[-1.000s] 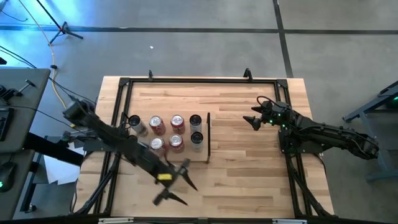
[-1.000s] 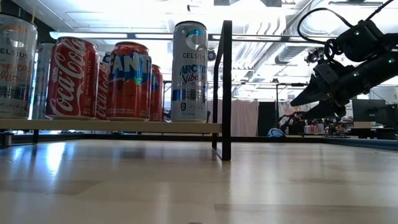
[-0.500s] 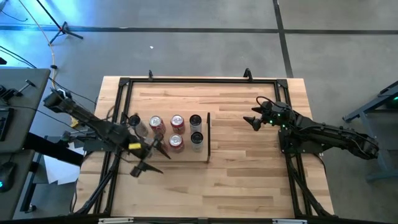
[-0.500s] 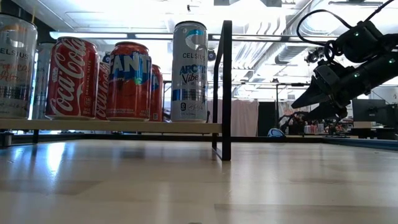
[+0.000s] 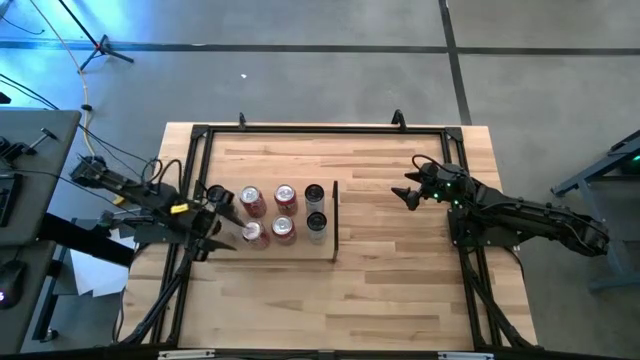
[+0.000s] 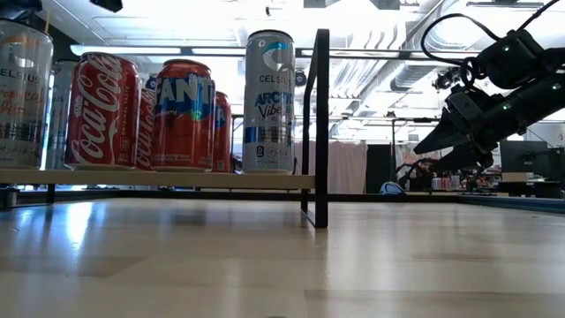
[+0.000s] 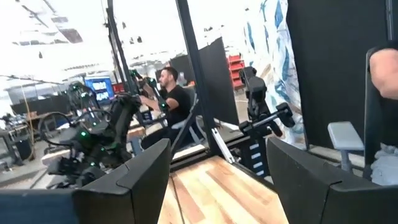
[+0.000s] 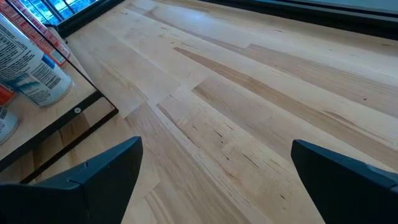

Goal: Place canned beverage on shelf
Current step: Return to Home Position

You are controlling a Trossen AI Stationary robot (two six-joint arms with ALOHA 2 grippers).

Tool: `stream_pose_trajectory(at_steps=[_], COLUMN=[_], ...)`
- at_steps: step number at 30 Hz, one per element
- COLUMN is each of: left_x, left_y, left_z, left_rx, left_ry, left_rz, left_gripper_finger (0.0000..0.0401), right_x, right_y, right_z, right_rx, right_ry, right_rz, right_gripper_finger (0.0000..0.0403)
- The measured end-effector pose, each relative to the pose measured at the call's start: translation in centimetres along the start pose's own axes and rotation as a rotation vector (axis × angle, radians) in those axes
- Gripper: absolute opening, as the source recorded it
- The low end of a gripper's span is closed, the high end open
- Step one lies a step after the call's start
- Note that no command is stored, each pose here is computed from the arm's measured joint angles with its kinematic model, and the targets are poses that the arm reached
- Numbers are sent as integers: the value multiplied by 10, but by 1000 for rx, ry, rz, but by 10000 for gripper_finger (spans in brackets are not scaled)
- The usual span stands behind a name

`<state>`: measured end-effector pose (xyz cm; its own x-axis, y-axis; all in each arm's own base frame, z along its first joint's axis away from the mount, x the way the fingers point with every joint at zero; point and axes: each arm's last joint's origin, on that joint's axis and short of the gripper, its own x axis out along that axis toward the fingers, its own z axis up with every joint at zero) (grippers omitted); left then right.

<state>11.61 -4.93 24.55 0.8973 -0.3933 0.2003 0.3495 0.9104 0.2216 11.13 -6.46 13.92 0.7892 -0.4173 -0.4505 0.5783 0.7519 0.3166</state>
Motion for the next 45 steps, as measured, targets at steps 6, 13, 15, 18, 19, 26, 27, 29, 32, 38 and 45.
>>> stream_pose_trajectory(at_steps=[6,13,15,18,19,26,27,29,32,38,45], left_x=[-21,-38,-41,-43,-43,-46,-46,-46,-46,-46,-43], left_y=[0,1,1,-2,-3,-7,-8,-8,-10,-10,-11], left_z=[2,7,8,2,-2,-16,-17,-20,-25,-25,-37], left_rx=[15,12,11,17,31,120,124,124,134,135,84], left_ry=[13,-26,-45,-102,-127,-235,-248,-257,-286,-287,-152], left_rz=[-4,-3,-2,-31,-40,-39,-37,-35,-29,-28,-10], left_gripper_finger=[239,239,239,239,239,239,239,239,239,239,239], right_x=[0,0,0,0,0,0,0,0,0,0,0], right_y=[0,0,0,0,0,0,0,0,0,0,0], right_z=[0,0,0,0,0,0,-1,-1,-1,-1,-1], right_rx=[0,0,0,0,0,0,0,0,0,0,0], right_ry=[1,1,1,1,1,3,5,6,6,6,6], right_rz=[-1,-1,-1,-1,-1,-1,-2,-2,-2,-2,-2], right_gripper_finger=[399,399,399,399,399,399,399,399,399,399,399])
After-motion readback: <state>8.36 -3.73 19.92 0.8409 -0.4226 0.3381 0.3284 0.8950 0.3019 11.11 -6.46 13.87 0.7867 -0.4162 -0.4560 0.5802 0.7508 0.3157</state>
